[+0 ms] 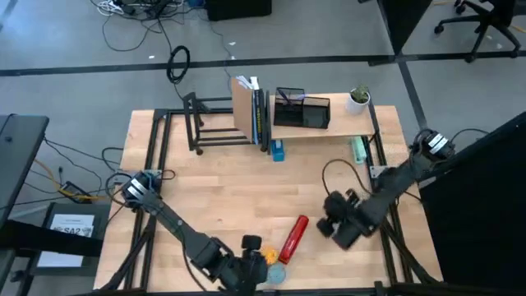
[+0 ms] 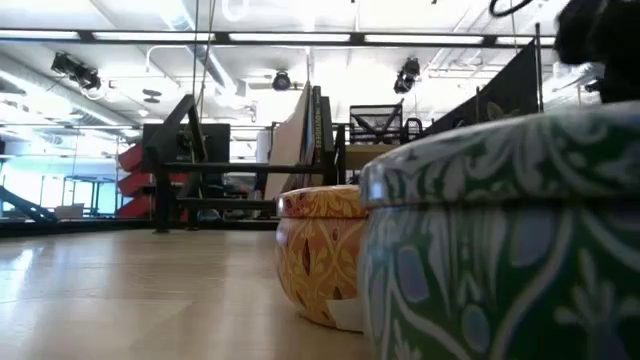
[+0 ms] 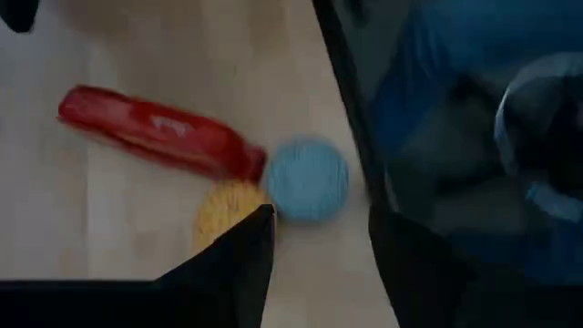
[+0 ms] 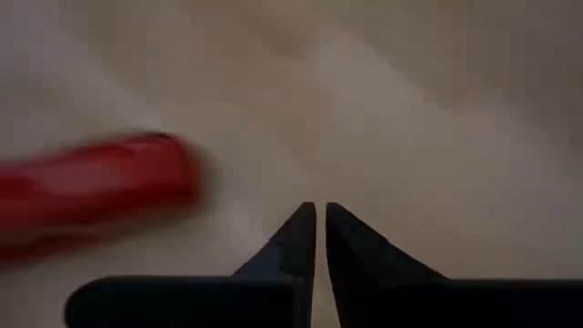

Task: Stock shelves
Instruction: Put the yellow scented candle under the shelf

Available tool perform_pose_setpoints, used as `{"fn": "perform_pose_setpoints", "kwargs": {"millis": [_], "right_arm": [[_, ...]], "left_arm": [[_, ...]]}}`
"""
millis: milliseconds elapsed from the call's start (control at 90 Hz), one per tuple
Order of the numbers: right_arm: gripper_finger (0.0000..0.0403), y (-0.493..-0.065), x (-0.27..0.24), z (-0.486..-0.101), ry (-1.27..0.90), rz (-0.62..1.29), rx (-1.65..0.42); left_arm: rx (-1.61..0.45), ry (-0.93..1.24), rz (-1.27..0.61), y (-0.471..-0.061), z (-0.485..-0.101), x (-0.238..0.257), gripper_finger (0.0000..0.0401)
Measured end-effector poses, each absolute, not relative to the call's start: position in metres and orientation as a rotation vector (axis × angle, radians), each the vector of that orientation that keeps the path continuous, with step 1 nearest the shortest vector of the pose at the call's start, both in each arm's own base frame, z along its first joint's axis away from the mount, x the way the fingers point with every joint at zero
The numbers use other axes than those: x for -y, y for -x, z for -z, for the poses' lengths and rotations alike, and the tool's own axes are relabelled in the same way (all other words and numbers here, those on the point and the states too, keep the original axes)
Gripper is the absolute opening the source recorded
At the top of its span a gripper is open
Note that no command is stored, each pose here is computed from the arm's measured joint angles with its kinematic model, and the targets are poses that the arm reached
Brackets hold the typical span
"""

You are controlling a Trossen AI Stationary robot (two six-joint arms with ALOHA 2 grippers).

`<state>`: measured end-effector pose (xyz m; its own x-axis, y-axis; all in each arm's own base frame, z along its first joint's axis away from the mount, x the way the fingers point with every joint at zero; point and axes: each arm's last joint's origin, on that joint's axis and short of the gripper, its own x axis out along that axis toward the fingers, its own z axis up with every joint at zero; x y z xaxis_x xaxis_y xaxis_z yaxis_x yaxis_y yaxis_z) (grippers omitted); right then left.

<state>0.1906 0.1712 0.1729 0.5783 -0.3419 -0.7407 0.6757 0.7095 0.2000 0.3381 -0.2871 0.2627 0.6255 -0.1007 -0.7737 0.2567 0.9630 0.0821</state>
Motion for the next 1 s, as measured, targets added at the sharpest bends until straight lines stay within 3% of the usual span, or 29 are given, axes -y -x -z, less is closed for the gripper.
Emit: {"fn": "perform_pose_setpoints", "kwargs": {"millis": [200, 356, 656, 1000], "right_arm": [[0.0018, -0.196, -0.202, -0.151, -0.553, 0.526, -0.662], [0.0030, -0.191, -0.213, -0.132, -0.537, 0.511, -0.741], [0.0045, -0.190, -0.215, -0.127, -0.549, 0.521, -0.759], [0.0045, -0.191, -0.214, -0.127, -0.546, 0.515, -0.770]], "left_arm": [[-0.977, -0.240, 0.215, -0.347, -0.226, 0.292, 0.0182], [-1.051, -0.268, 0.196, -0.356, -0.194, 0.292, 0.0229], [-1.197, -0.218, 0.054, -0.353, -0.173, 0.275, 0.0308], [-1.082, -0.160, 0.087, -0.385, -0.161, 0.247, 0.0348]]}}
